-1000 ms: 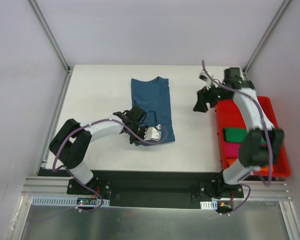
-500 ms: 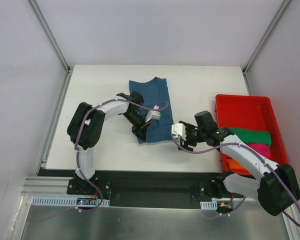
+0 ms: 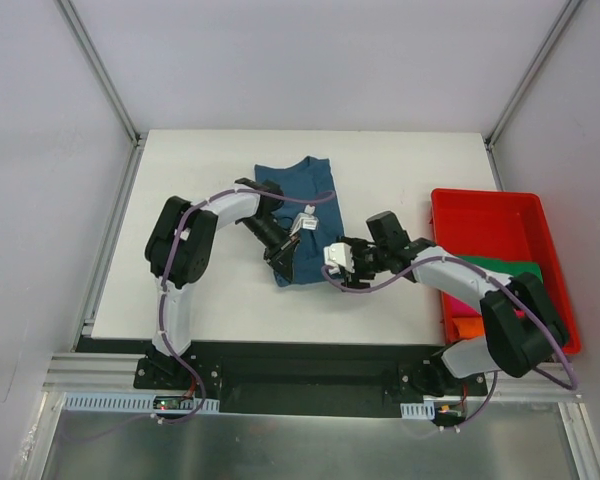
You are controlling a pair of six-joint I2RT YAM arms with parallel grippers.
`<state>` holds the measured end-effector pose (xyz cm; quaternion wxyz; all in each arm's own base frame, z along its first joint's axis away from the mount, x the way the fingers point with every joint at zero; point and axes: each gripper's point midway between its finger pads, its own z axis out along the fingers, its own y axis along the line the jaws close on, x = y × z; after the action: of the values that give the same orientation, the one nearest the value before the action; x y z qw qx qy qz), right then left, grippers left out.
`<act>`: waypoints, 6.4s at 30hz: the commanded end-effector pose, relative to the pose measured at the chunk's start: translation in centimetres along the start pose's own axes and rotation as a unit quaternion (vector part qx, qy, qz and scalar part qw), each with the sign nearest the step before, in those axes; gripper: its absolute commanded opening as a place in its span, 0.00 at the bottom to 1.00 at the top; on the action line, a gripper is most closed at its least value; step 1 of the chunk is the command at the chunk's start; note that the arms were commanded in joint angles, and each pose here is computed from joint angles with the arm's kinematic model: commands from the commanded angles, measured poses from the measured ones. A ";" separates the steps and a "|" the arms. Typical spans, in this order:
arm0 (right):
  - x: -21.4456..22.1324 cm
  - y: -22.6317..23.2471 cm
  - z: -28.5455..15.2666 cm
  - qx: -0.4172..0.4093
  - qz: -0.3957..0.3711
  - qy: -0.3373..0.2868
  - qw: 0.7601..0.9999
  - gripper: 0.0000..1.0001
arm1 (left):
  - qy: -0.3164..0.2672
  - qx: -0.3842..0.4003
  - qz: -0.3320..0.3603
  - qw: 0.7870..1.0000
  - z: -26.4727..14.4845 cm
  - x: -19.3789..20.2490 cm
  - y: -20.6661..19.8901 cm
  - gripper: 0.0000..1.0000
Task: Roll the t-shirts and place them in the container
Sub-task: Roll the T-shirt to the center of the board.
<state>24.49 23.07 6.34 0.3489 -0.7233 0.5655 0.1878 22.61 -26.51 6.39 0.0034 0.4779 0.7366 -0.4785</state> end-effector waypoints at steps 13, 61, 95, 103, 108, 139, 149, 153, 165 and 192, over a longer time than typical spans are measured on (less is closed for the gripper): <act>-2.0 -2.0 3.0 -0.058 -0.039 0.014 0.997 0.28 | -0.062 0.064 -0.060 0.994 -2.9 -1.0 0.1 0.01; 2.2 1.5 -0.9 -0.402 0.477 0.127 0.771 0.09 | -0.111 0.089 -0.290 0.946 -7.0 0.2 5.8 0.90; 3.7 1.6 0.7 -0.414 0.516 0.204 0.722 0.14 | -0.018 -0.274 0.553 0.787 -2.1 -3.4 -5.0 0.86; 3.5 1.3 0.7 -0.417 0.524 0.197 0.716 0.14 | 0.013 -0.240 0.531 0.812 0.5 -2.1 -2.8 0.79; 3.6 1.3 0.7 -0.417 0.527 0.197 0.714 0.14 | 0.035 -0.243 0.521 0.817 0.8 -1.6 -1.7 0.73; 2.6 -15.8 -17.3 0.340 0.287 -0.013 0.896 0.96 | 0.164 -0.107 0.317 0.928 1.1 2.0 0.5 0.04; 0.6 -2.1 -8.4 0.060 0.185 0.026 0.981 0.96 | 0.088 0.011 0.194 0.977 -0.3 -1.5 -1.9 0.02; -0.6 -1.9 -6.4 0.068 0.072 0.016 0.995 0.96 | 0.068 0.030 0.160 0.984 -0.9 -2.4 -1.8 0.03; -1.6 -3.0 -1.4 0.031 0.027 0.002 0.999 0.96 | 0.027 0.045 0.110 0.993 -1.9 -3.1 -0.7 0.03; -2.2 7.9 -4.7 -0.341 0.265 0.064 0.900 0.13 | -0.098 0.168 -0.209 0.958 -3.3 -3.2 -4.2 0.10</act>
<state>22.98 23.28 6.64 0.1372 -0.7016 0.6339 0.2953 24.65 -26.72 9.28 -0.0400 0.3748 0.7142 -0.5898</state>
